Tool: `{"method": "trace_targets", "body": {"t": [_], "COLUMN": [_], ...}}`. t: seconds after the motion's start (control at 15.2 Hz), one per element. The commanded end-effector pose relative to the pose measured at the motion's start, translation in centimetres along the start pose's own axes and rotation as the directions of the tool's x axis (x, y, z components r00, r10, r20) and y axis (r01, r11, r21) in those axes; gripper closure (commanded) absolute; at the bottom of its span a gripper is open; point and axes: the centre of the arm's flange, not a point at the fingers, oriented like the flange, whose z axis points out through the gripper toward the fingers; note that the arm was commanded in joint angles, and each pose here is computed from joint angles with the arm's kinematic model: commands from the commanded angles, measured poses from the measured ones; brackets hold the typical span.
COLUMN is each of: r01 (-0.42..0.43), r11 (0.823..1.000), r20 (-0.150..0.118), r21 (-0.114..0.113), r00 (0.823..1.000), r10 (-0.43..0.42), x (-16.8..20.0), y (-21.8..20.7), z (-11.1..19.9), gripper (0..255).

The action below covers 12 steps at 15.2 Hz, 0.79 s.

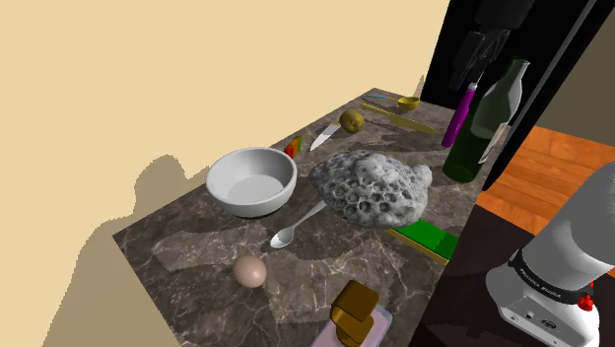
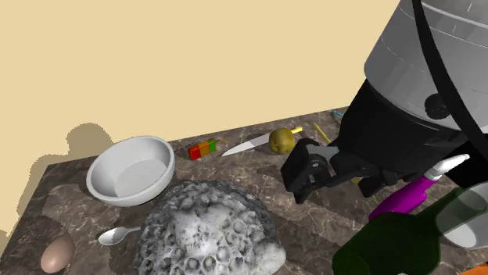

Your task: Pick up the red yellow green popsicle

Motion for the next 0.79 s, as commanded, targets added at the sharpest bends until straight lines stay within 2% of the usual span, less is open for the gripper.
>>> {"method": "trace_targets", "body": {"t": [0.0, 0.33, 0.53, 0.73], "r01": [0.000, -0.145, -0.231, -0.315], "r11": [1.000, 0.989, 0.973, 0.949], "r20": [0.000, 0.000, 0.000, -0.001], "r21": [0.000, -0.003, -0.004, -0.006], "r00": [1.000, 0.989, 0.973, 0.949], "r10": [0.000, 0.145, 0.231, 0.315], "x": [0.0, 3.4, 5.7, 8.3], "y": [0.0, -4.4, -6.7, -8.9], "z": [0.0, 3.6, 5.8, 8.0], "gripper": [0, 0, 0, 0]}}
